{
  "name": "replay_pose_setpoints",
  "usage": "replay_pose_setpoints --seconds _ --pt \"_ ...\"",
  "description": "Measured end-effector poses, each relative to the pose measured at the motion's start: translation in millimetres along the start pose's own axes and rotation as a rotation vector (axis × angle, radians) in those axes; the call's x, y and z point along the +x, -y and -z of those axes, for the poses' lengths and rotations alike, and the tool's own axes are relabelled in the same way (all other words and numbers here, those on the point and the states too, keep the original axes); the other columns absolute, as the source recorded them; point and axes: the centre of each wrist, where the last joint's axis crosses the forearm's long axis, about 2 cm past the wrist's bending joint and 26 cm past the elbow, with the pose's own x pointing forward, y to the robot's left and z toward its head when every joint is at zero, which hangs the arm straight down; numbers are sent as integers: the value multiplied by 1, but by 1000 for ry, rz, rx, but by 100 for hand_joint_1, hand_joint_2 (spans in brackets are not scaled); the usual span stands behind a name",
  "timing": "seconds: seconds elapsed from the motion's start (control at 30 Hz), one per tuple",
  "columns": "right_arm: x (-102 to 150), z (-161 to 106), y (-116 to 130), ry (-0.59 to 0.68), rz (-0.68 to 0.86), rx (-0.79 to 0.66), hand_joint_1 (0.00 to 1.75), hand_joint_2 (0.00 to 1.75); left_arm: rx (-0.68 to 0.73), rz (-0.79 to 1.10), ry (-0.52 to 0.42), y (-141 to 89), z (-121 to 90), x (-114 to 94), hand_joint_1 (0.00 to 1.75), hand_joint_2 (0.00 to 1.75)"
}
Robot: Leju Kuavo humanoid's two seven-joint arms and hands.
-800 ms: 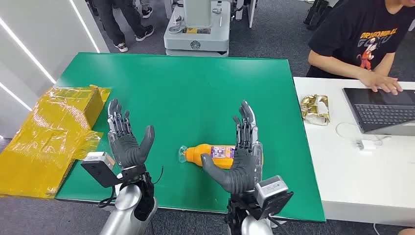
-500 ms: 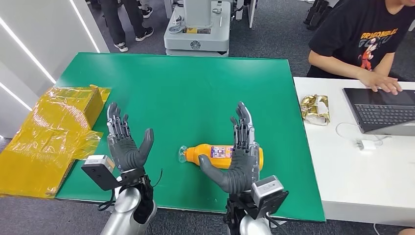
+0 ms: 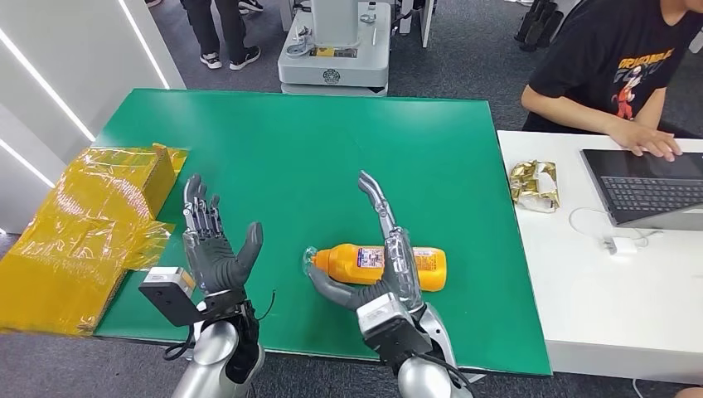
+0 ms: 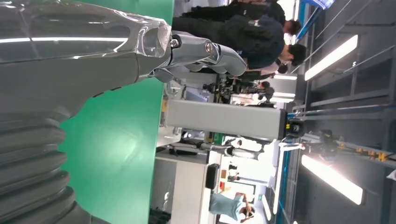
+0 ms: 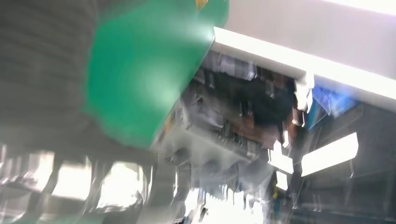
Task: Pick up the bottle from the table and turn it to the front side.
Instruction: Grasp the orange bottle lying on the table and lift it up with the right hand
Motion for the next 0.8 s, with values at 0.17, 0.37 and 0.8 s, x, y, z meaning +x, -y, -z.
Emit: replay_pose_setpoints --seconds 0.17,0.37,0.8 --pt "-5 4 10 -28 -165 58 0 175 -17 -12 -9 1 0 0 0 175" --pt "-16 5 35 -100 -464 125 0 175 -40 -31 -23 4 2 2 0 175" --pt "-53 11 77 -332 -916 468 0 175 -91 -67 -35 10 6 7 0 175"
